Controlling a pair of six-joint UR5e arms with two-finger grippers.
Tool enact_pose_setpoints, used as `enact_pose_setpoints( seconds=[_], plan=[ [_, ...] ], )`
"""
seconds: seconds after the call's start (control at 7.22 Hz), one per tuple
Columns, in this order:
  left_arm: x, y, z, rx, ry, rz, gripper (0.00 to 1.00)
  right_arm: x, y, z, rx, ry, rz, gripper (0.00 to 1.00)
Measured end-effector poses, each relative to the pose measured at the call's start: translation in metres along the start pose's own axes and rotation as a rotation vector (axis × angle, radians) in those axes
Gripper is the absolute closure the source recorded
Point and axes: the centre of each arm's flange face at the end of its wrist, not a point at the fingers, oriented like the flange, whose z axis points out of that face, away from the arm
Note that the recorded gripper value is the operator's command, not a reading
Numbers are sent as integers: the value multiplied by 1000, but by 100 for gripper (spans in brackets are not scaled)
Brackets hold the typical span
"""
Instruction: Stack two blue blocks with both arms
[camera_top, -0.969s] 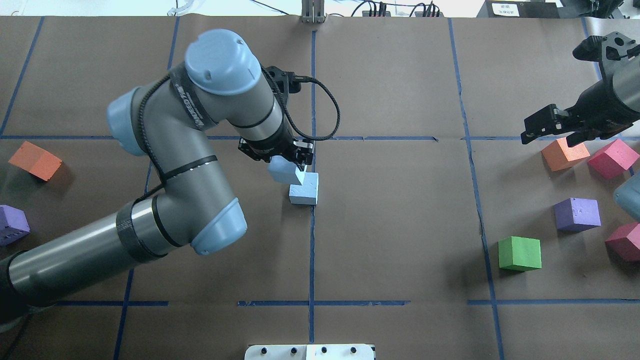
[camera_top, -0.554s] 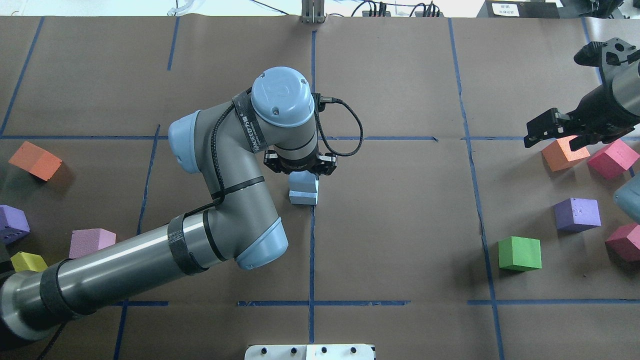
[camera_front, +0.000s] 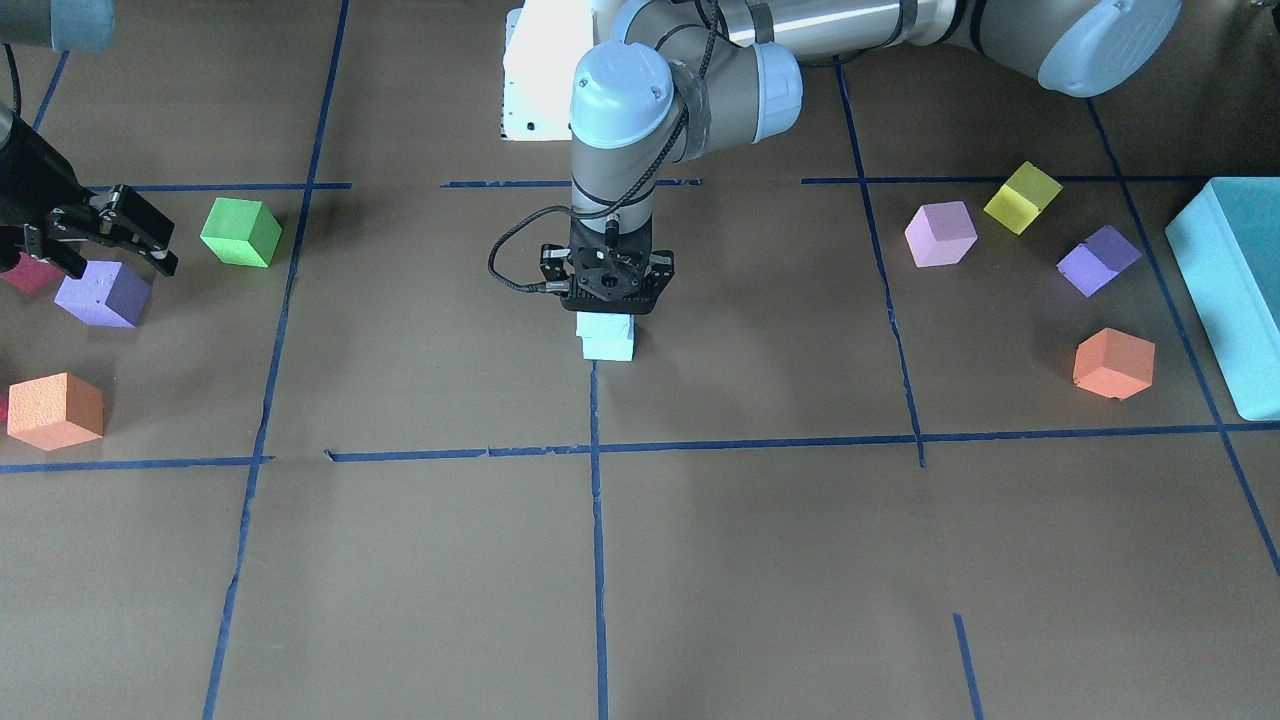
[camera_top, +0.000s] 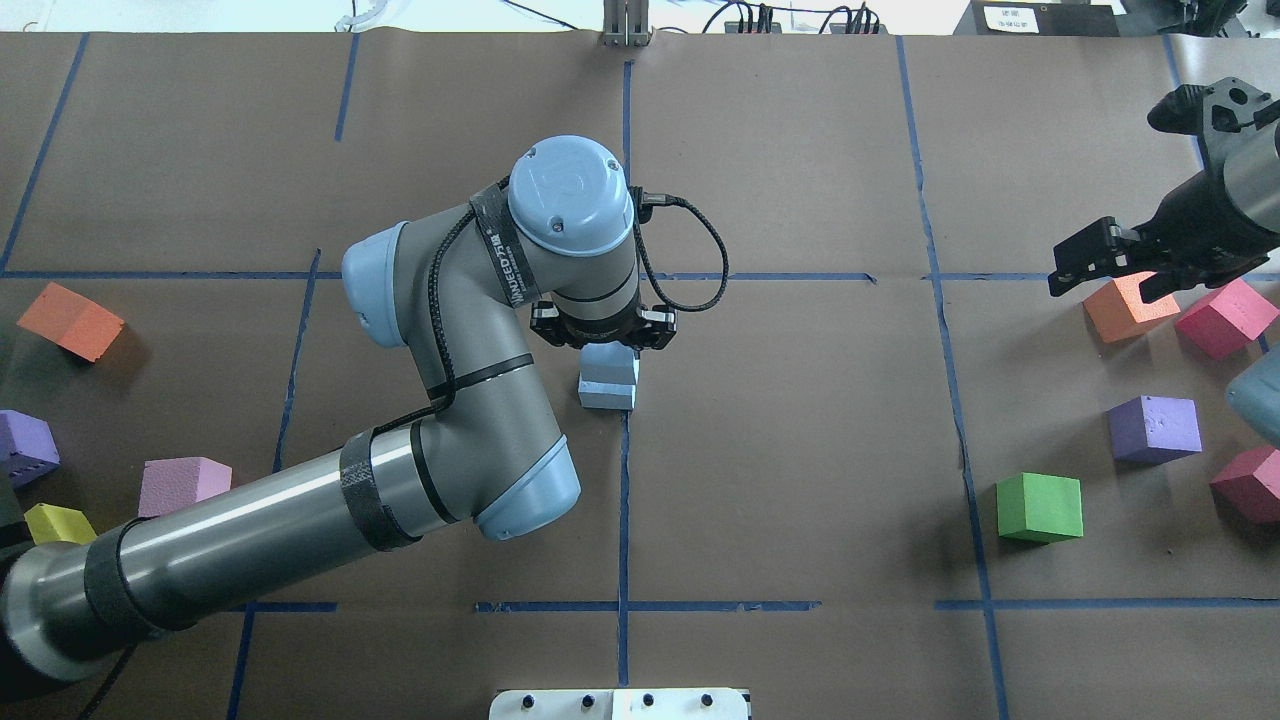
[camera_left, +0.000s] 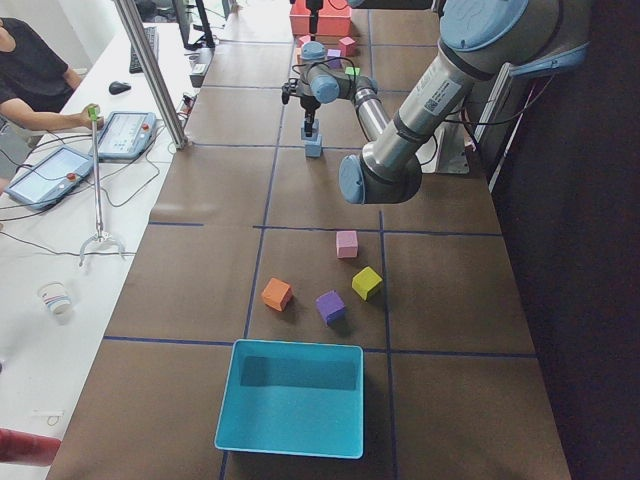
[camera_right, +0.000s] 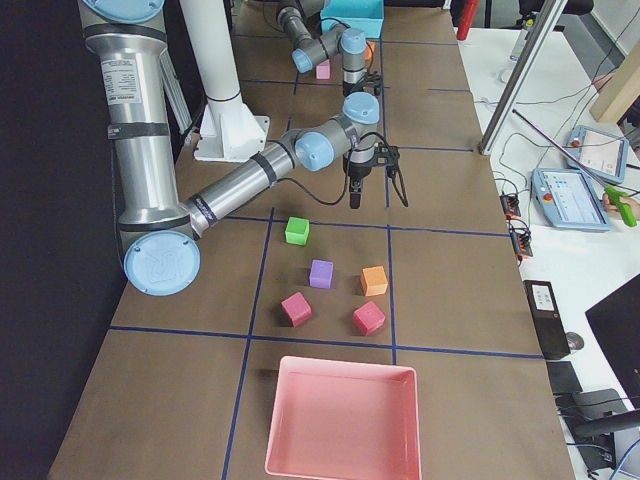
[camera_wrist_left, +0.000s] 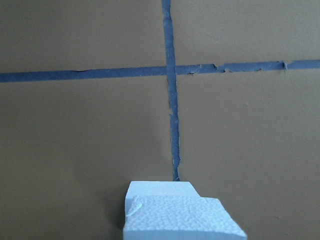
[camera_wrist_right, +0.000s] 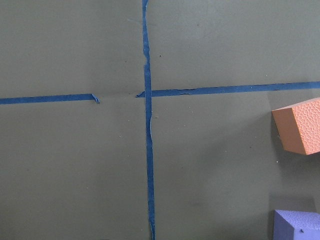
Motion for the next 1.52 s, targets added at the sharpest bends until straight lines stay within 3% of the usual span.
enact_pose_setpoints(
  seconds=[0.83,0.97,1.11,1.25,1.52],
  plan=[
    [0,11,12,-14,-8,10,85,11,-6,15,23,-23,-22,0],
    [0,12,13,-15,-10,9,77,11,-6,15,23,-23,-22,0],
    [-1,12,14,-15,-9,10,30,12,-6,15,23,-23,-22,0],
    [-1,12,14,-11,-10,12,0,12,-6,15,23,-23,-22,0],
    [-2,12,13,10,-15,12,0,12,-6,15,23,-24,-21,0]
  ],
)
